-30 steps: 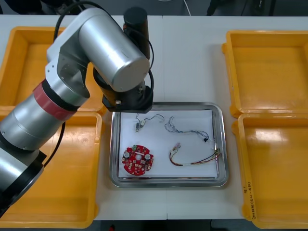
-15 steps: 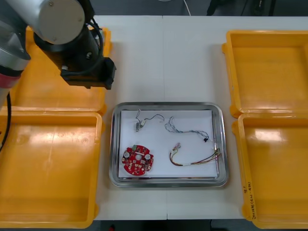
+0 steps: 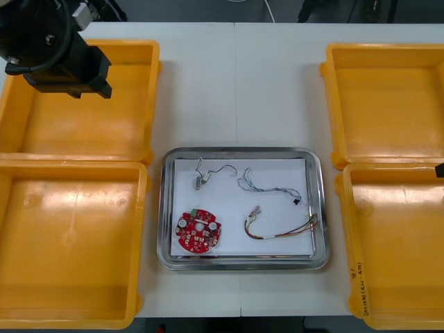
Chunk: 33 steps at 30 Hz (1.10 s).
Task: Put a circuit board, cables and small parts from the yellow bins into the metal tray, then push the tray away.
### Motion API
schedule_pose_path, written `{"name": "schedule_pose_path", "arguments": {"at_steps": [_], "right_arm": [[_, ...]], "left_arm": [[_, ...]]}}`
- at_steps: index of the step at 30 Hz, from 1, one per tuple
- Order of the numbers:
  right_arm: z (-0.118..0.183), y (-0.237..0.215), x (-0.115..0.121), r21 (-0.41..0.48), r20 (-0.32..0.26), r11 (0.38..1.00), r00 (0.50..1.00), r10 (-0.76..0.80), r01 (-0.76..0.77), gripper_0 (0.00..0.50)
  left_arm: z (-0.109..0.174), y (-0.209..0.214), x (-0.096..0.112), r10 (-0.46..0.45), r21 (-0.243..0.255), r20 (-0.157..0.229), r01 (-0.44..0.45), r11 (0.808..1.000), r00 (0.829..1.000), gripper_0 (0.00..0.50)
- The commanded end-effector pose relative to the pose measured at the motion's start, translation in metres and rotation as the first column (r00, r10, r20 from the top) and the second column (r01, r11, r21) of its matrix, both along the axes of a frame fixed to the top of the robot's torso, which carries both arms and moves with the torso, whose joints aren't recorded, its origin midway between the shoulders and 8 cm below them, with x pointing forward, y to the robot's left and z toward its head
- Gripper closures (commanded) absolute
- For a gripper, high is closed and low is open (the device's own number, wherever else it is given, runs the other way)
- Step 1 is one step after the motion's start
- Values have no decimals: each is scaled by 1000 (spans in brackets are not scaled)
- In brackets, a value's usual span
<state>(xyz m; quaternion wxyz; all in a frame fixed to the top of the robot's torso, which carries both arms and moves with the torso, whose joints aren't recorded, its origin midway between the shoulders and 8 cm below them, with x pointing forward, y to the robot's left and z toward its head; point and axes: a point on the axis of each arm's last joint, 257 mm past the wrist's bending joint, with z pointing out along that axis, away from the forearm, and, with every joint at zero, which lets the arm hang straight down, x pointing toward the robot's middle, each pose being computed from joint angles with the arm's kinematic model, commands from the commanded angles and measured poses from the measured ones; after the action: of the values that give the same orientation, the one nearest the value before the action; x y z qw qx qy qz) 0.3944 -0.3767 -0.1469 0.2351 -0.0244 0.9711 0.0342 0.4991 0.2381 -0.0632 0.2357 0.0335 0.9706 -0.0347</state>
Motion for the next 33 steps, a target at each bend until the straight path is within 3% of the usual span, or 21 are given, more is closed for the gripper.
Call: {"name": "schedule_pose_path", "arguments": {"at_steps": [1, 7, 19, 25, 33], "right_arm": [[26, 34, 9, -60, 36, 992, 993, 109, -107, 0], [30, 81, 15, -97, 34, 964, 967, 251, -247, 0], [18, 170, 9, -196, 4, 836, 852, 523, -512, 0], [4, 209, -6, -289, -30, 720, 758, 652, -631, 0], [-21, 226, -29, -319, -94, 631, 686, 722, -707, 0]], "left_arm": [[12, 36, -12, -89, 90, 62, 83, 992, 994, 0], [6, 45, -29, -93, 42, 79, 90, 995, 993, 0], [-16, 83, -64, -29, 31, 85, 27, 999, 996, 0], [-26, 104, -78, 10, 38, 81, -13, 999, 997, 0], [-41, 121, -90, 36, 89, 70, -42, 995, 997, 0]]}}
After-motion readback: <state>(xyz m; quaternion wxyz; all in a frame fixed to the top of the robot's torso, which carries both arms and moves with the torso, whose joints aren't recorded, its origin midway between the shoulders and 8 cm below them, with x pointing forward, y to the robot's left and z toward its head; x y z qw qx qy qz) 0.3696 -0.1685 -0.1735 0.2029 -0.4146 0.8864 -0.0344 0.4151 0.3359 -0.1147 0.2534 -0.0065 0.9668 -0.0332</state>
